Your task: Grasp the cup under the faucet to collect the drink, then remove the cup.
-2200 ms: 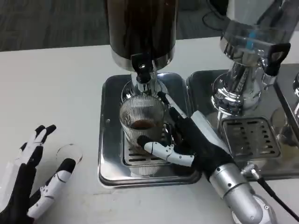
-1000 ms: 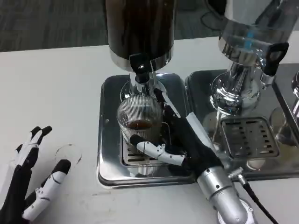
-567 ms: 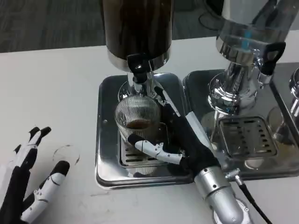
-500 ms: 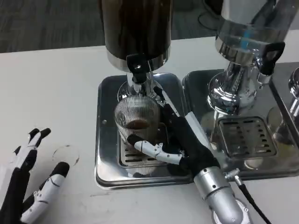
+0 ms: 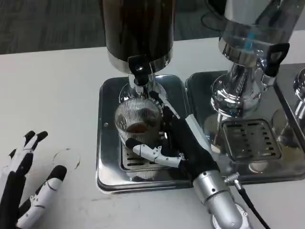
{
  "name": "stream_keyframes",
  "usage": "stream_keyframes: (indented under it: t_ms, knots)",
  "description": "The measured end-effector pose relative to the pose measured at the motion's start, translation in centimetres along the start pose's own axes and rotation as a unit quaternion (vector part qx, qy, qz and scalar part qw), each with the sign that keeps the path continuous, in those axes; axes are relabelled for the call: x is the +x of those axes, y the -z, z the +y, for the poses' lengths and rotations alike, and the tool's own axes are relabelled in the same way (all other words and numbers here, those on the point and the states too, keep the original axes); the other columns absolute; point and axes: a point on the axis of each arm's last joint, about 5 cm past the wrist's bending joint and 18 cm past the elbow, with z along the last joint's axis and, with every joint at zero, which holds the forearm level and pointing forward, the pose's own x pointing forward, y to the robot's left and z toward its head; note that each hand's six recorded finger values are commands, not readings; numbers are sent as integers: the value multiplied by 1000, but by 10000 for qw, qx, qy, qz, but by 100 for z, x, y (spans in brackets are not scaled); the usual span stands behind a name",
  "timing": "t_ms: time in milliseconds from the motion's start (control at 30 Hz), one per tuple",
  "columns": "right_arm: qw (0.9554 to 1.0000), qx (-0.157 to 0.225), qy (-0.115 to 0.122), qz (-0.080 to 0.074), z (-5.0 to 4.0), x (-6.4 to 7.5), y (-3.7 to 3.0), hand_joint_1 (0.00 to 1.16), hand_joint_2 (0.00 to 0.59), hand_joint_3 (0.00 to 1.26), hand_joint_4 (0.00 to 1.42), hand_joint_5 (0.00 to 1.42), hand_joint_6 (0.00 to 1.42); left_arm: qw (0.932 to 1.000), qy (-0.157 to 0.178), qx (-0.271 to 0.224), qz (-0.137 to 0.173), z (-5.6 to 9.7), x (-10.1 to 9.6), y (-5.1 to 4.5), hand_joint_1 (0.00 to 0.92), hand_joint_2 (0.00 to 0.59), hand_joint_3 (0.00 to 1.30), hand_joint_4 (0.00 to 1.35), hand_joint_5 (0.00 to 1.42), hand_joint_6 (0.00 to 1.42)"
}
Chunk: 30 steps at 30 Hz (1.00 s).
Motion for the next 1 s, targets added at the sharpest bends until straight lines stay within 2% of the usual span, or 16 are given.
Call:
stream_keyframes:
  t_ms: [267,767,1000]
  knots:
    - [10000,60,67,-12,23,28,-7,852,169,204,343,434,539,10000,-30,13,-17,13,-1,-7,0,213,137,0,58,0]
    - [9992,161,352,-43,92,36,3,900,176,295,416,550,707,10000,-27,39,37,26,-45,-6,0,214,142,0,58,0]
    - [9988,172,459,-94,103,32,3,921,181,323,456,667,980,10000,-16,42,48,26,-46,-5,0,214,142,0,58,0]
